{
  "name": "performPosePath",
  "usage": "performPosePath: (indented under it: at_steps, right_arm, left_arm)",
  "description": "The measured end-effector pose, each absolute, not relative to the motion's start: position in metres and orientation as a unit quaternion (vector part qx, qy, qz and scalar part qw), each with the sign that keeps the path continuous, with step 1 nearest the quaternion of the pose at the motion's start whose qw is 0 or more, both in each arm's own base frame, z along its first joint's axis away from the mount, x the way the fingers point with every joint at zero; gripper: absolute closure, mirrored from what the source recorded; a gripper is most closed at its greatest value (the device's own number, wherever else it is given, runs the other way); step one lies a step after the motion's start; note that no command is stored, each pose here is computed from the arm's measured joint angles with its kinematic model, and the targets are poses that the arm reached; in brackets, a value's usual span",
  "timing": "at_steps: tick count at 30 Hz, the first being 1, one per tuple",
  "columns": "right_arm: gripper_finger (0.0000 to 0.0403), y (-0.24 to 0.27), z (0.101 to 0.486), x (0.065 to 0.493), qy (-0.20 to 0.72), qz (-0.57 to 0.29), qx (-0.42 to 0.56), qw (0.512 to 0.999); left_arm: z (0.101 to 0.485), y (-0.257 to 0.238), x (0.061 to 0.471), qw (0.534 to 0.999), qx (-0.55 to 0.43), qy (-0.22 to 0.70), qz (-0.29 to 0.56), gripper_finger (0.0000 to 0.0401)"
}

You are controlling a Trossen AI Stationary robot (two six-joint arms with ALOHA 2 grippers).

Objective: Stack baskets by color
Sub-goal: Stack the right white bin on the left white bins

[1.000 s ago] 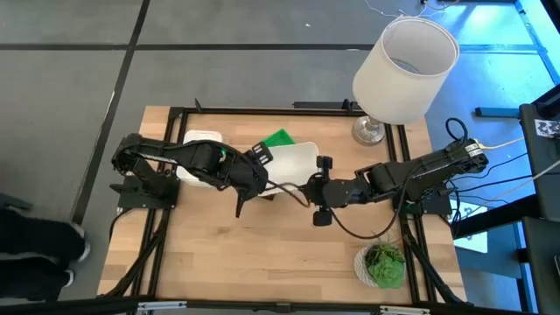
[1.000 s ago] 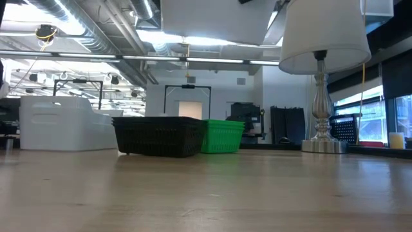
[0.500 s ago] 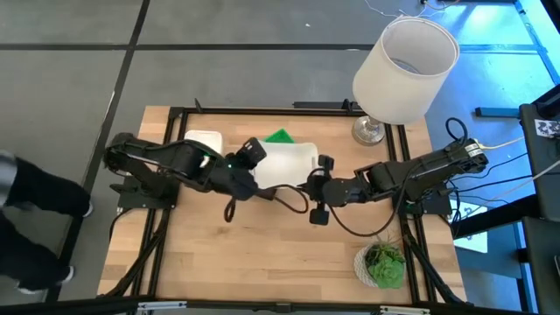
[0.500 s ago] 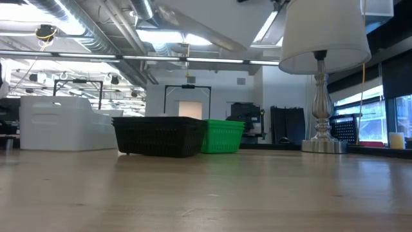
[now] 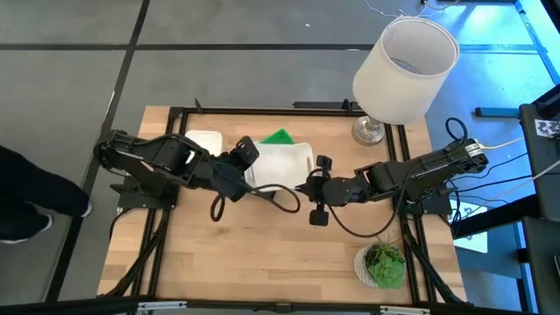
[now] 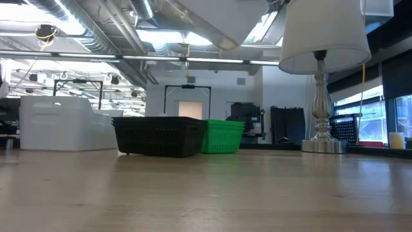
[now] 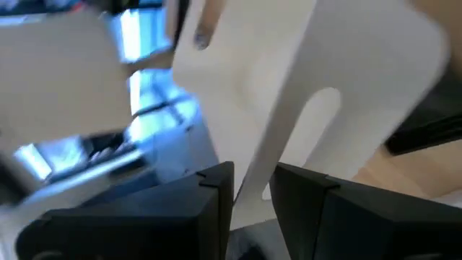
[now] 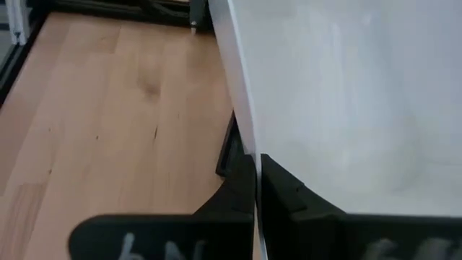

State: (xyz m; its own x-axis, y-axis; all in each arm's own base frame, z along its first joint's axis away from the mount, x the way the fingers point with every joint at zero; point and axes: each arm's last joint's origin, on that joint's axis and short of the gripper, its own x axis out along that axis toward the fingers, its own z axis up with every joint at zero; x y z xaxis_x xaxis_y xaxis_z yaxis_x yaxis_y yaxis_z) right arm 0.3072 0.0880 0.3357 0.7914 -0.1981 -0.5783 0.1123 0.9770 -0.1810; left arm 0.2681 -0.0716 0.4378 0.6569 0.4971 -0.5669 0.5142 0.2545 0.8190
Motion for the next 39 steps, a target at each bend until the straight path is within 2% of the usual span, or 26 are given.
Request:
performPosePath:
  at_steps: [6, 13, 20, 25, 33, 39]
  right_arm:
    - [0.0403, 0.087, 0.334, 0.308, 0.315, -0.086, -0.068, 0.943]
    - [0.0403, 0.087, 0.334, 0.308, 0.312, -0.094, -0.039, 0.945]
    - [0.0403, 0.08, 0.336, 0.314, 0.27, -0.157, 0.14, 0.94]
    - [0.0403, 0.074, 0.328, 0.334, 0.219, -0.197, 0.28, 0.914]
    - [0.0403, 0.069, 0.307, 0.371, 0.165, -0.182, 0.407, 0.88]
    - [0.0403, 0.077, 0.302, 0.38, 0.134, -0.185, 0.469, 0.853]
  left_arm:
    - [0.431, -0.075, 0.262, 0.686, 0.585, 0.416, -0.115, 0.0326]
    - [0.43, -0.075, 0.261, 0.701, 0.563, 0.425, -0.102, 0.0326]
    - [0.432, -0.071, 0.246, 0.696, 0.545, 0.466, -0.04, 0.0325]
    - [0.435, -0.068, 0.233, 0.716, 0.507, 0.479, -0.008, 0.0325]
    - [0.447, -0.062, 0.203, 0.75, 0.466, 0.469, 0.007, 0.0325]
    - [0.461, -0.054, 0.175, 0.783, 0.44, 0.439, -0.018, 0.0325]
